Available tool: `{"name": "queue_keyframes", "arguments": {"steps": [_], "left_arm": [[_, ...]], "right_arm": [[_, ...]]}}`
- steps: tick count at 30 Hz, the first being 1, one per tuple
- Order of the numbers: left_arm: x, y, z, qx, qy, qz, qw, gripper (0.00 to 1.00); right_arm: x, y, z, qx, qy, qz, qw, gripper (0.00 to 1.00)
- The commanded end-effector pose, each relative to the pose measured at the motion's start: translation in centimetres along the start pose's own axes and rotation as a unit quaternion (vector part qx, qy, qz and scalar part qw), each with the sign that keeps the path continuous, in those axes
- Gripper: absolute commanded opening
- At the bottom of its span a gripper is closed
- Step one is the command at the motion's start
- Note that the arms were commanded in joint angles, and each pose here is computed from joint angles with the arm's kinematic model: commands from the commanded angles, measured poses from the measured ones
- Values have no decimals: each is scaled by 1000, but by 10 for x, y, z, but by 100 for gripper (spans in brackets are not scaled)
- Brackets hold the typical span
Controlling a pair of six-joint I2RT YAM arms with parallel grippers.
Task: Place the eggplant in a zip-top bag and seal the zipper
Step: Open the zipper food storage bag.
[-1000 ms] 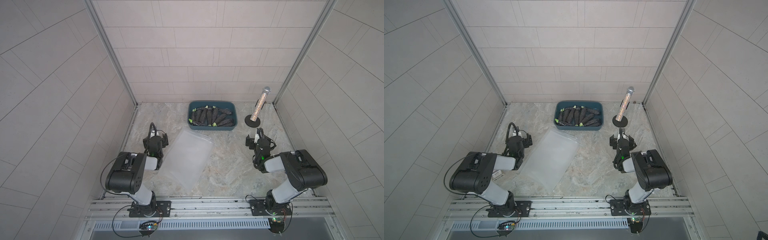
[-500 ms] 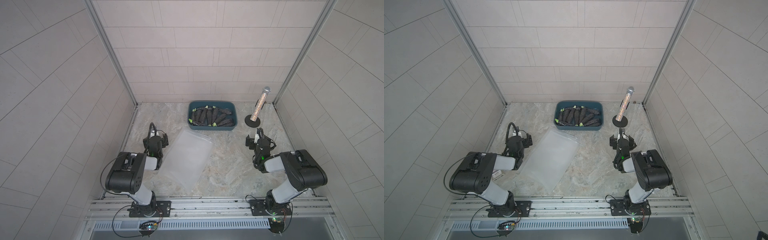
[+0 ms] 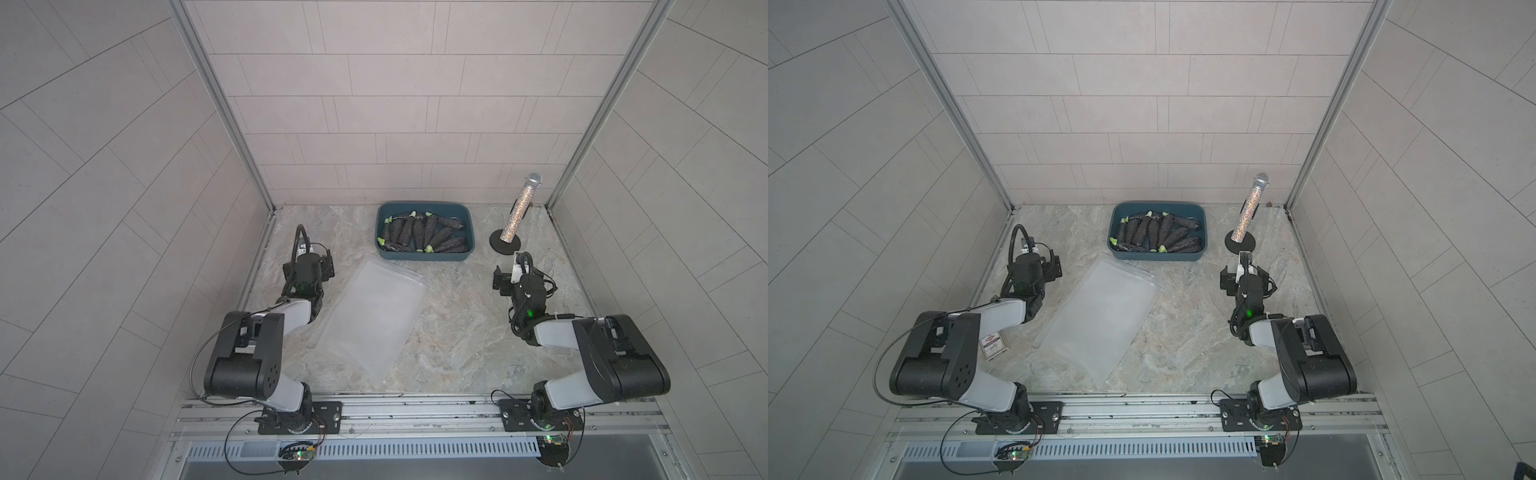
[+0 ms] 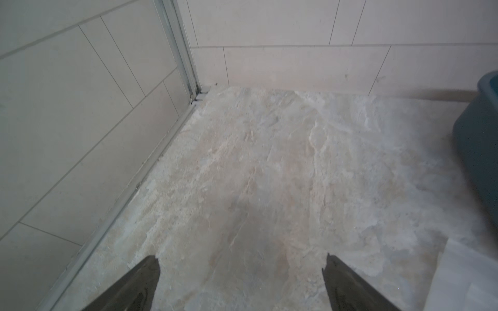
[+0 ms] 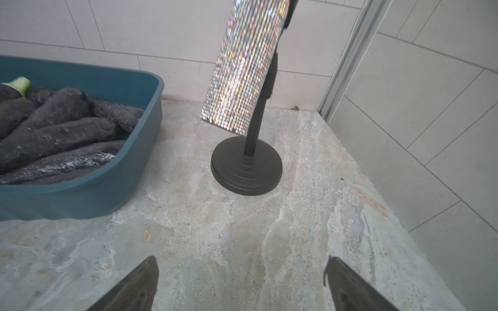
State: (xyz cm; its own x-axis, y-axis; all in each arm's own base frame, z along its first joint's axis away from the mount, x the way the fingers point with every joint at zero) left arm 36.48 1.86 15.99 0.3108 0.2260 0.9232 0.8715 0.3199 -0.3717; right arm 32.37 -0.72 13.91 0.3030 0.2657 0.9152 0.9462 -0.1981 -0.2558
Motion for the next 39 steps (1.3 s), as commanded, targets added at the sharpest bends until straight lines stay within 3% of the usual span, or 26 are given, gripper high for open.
{"name": "queue_keyframes", "arguments": {"steps": [1,4,7,15,21,27,33,39], "left_arm": [[17,-13,1,16,-13,24,999,98],[33,-22,-20,0,-38,58,998,94],[30,-38,-44,8,-25,83,996,93],[-13,-77,-85,3,-4,225,974,94],[-48,-68,-96,11,-2,319,948,94],[-60,-64,-126,-6,11,332,943,95],[-87,-86,-169,-39,63,335,939,94],[-114,-82,-186,-48,81,356,930,94]], "right_arm": [[13,-4,6,23,-29,19,999,96],[27,-10,12,29,-31,27,999,96],[41,-17,17,41,3,13,999,95],[50,-34,37,81,42,53,994,95],[36,-49,69,121,43,91,987,94],[18,-55,85,141,45,116,982,94],[7,-54,87,133,40,132,981,94],[3,-55,87,132,38,140,981,94]]}}
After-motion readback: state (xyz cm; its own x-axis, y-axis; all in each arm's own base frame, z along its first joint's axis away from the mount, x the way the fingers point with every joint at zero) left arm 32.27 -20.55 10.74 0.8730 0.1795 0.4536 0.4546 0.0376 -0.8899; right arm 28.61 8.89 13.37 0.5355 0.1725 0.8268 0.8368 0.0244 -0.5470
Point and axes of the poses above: each gripper's point midway between its finger pads, its own y axis out along the fingers, its own z axis along the line the jaws close on, x = y × z, the point moved 6 cm from there along -y, back along the fingers, and after that the axes turned 12 degrees about -y, right-handed, at the moved point
